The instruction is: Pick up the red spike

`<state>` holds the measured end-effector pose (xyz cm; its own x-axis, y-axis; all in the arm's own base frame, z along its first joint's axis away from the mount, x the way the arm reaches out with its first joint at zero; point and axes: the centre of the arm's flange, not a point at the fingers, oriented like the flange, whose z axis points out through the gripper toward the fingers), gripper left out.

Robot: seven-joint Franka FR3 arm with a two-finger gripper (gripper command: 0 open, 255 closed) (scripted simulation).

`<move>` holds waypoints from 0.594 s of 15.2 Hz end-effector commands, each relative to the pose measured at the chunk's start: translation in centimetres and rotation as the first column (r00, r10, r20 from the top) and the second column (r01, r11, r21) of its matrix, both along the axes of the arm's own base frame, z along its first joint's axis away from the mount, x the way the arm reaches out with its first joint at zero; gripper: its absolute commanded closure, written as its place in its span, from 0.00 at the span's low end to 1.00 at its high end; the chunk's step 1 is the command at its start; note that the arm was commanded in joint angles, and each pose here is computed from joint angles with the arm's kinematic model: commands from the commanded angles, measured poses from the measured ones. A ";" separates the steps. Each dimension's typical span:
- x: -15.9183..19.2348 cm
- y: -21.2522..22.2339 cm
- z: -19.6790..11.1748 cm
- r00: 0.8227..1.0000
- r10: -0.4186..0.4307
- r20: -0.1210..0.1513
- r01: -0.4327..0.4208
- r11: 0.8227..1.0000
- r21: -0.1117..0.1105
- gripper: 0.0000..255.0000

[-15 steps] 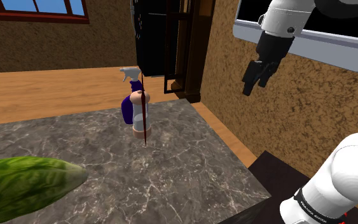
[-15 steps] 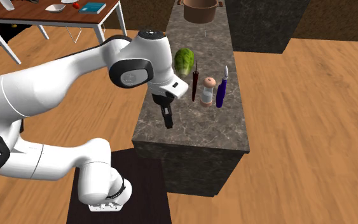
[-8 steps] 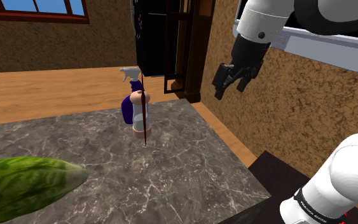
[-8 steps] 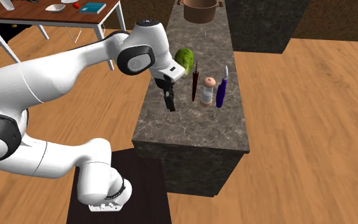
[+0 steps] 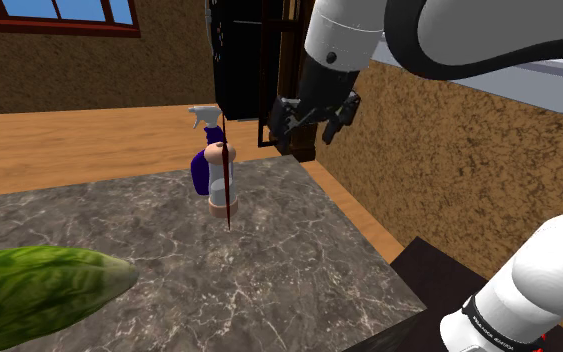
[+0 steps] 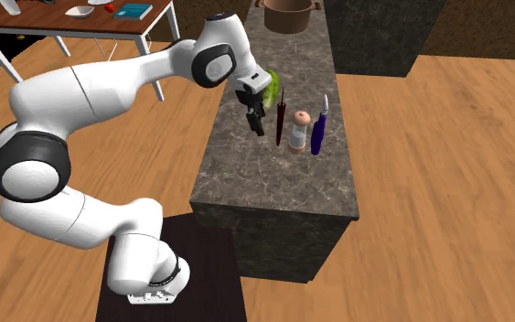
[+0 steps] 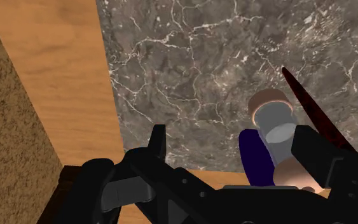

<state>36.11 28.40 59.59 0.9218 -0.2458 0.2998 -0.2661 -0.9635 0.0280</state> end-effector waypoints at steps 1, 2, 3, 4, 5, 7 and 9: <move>1.0 2.3 0.0 0.999 -0.035 0.034 0.035 0.999 0.003 0.00; 1.6 3.4 0.0 0.997 -0.051 0.050 0.051 0.999 0.003 0.00; 2.3 4.5 0.1 0.996 -0.067 0.066 0.066 0.998 0.004 0.00; 2.9 5.6 0.1 0.993 -0.082 0.082 0.082 0.997 0.005 0.00; 3.6 6.7 0.2 0.990 -0.098 0.097 0.098 0.995 0.006 0.00; 5.0 8.8 0.3 0.983 -0.130 0.129 0.130 0.992 0.009 0.00; 6.4 10.8 0.5 0.974 -0.161 0.160 0.161 0.987 0.013 0.00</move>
